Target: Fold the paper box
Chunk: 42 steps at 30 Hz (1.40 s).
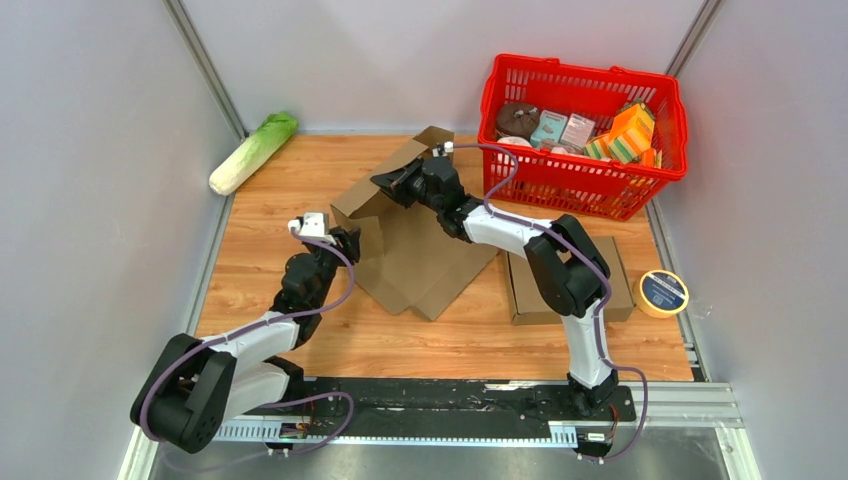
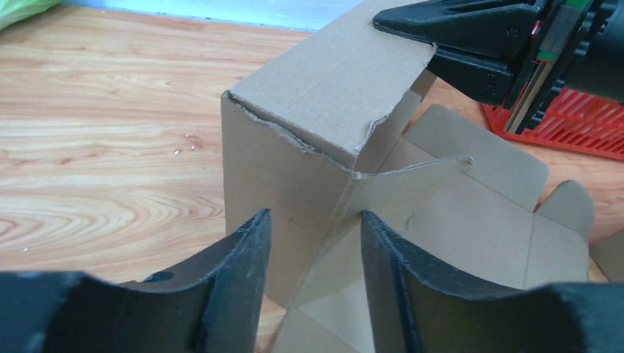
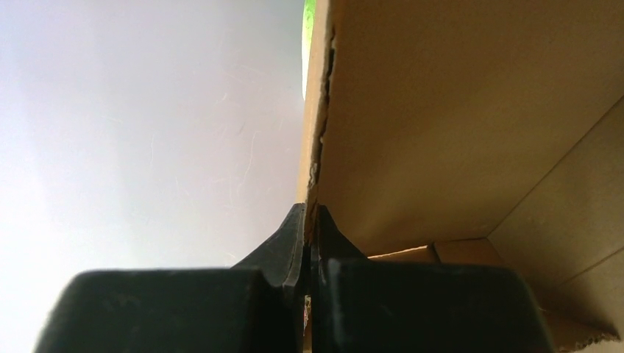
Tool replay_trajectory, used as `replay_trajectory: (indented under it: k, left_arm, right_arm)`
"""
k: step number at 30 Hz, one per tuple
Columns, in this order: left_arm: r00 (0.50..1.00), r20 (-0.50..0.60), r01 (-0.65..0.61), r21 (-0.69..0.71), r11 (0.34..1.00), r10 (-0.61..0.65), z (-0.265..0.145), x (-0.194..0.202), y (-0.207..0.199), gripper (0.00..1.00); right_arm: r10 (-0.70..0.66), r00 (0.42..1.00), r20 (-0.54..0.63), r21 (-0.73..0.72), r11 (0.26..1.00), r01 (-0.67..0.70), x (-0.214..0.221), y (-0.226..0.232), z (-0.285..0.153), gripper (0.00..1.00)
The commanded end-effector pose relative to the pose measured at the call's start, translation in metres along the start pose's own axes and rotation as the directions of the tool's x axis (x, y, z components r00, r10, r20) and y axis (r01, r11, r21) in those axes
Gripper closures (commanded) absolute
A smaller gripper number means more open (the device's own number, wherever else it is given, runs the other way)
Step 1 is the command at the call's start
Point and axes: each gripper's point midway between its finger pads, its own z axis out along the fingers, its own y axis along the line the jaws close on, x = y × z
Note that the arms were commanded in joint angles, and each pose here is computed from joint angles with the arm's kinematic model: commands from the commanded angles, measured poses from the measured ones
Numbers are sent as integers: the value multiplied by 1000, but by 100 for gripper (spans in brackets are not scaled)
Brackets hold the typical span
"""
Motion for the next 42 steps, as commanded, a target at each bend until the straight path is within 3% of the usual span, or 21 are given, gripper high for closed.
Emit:
replay_trajectory:
  k: [1,2,6,11,16,18,22,24,25,27,28,30,31,33,36,38,40,42]
  left_arm:
    - [997,67,-43,67,997,39,4,-21,-14,38]
    - [997,63,-57,57,997,54,8,-23,-14,34]
    - [996,49,-73,-23,997,74,20,-21,-6,35]
    - [990,53,-118,-222,968,133,36,-30,13,37]
    - [984,40,-152,-343,927,176,42,-25,21,50]
    - [981,25,-170,-381,909,193,46,-23,23,60]
    - [971,-47,-222,-544,809,235,42,-15,44,74]
    - [975,-49,-205,-585,785,218,45,-19,46,72]
    - [973,-76,-217,-620,754,218,41,-16,53,58]
    - [977,-71,-200,-649,734,203,44,-18,54,53]
    - [974,-95,-219,-644,733,207,45,-14,54,60]
    - [970,-106,-235,-631,739,218,51,-15,50,90]
    - [969,-111,-238,-647,724,219,50,-16,53,98]
    - [973,-101,-223,-659,719,209,48,-17,54,100]
    - [978,-111,-198,-741,642,175,34,-19,68,100]
    - [980,-107,-192,-734,652,169,31,-17,68,100]
    - [989,-52,-139,-655,743,139,42,-20,53,100]
    - [991,-50,-129,-615,778,125,41,-18,49,95]
  right_arm:
    - [14,996,-92,147,989,0,23,-47,-4,100]
    - [13,996,-85,146,989,0,22,-47,-4,100]
    - [47,995,-90,144,989,-34,25,-46,-4,100]
    - [73,993,-91,140,988,-60,26,-45,-7,100]
    - [79,992,-98,147,987,-64,29,-47,-10,100]
    - [93,991,-99,147,986,-78,29,-47,-11,100]
    - [124,987,-106,151,983,-108,32,-48,-13,100]
    - [137,984,-110,143,982,-121,33,-45,-14,100]
    - [150,982,-113,142,981,-133,35,-43,-14,100]
    - [154,982,-109,138,981,-139,34,-39,-15,100]
    - [162,981,-106,139,979,-147,35,-37,-16,100]
    - [185,977,-104,143,975,-169,36,-35,-17,100]
    - [205,974,-100,145,971,-190,37,-34,-17,100]
    - [227,970,-91,158,965,-211,39,-35,-20,100]
    - [258,966,-25,188,950,-249,38,-39,-28,100]
    - [248,969,-7,183,953,-243,36,-35,-29,100]
    - [257,966,-16,180,951,-250,38,-32,-27,100]
    - [271,962,-28,182,948,-261,39,-33,-25,100]
